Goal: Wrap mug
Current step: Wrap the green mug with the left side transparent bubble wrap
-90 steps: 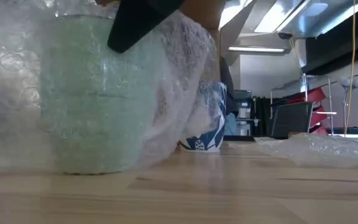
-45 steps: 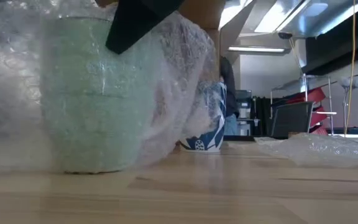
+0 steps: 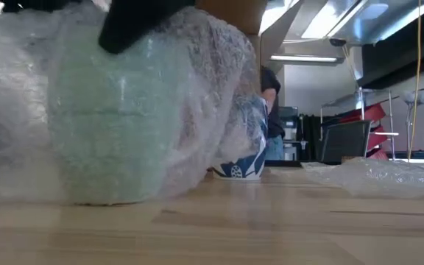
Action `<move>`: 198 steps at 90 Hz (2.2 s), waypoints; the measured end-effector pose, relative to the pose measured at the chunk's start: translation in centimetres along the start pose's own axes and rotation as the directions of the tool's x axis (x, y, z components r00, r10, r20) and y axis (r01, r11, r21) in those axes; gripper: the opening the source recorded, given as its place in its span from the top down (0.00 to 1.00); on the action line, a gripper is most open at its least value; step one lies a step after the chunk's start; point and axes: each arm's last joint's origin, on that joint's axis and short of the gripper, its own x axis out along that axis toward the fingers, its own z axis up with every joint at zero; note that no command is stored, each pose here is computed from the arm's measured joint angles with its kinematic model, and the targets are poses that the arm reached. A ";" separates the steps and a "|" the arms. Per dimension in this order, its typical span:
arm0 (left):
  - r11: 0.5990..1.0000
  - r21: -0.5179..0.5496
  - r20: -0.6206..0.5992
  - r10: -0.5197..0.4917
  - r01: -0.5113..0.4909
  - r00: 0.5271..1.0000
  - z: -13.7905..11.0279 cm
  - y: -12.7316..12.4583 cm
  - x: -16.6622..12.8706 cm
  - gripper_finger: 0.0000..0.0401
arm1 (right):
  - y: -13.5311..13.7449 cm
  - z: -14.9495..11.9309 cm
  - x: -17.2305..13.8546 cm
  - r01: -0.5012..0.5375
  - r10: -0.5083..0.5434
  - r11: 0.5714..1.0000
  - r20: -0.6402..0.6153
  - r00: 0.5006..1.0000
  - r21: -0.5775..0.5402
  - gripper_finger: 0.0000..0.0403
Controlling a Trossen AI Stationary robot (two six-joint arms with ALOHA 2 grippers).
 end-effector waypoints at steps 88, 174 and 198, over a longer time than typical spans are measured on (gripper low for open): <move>1.000 -0.006 -0.014 -0.029 0.029 0.999 0.3 0.0 -0.4 0.72 | -2.9 -1.6 2.5 -0.055 0.052 0.987 0.021 0.998 0.150 0.71; 0.996 -0.071 -0.073 -0.059 0.054 0.996 0.4 -0.2 -3.7 0.72 | -3.3 -1.4 3.7 -0.087 0.077 0.983 0.066 0.995 0.161 1.00; 0.997 -0.030 -0.050 -0.074 0.073 0.996 1.7 -2.1 -6.6 0.72 | -2.6 -0.1 3.3 -0.177 0.141 0.965 0.187 0.972 0.194 1.00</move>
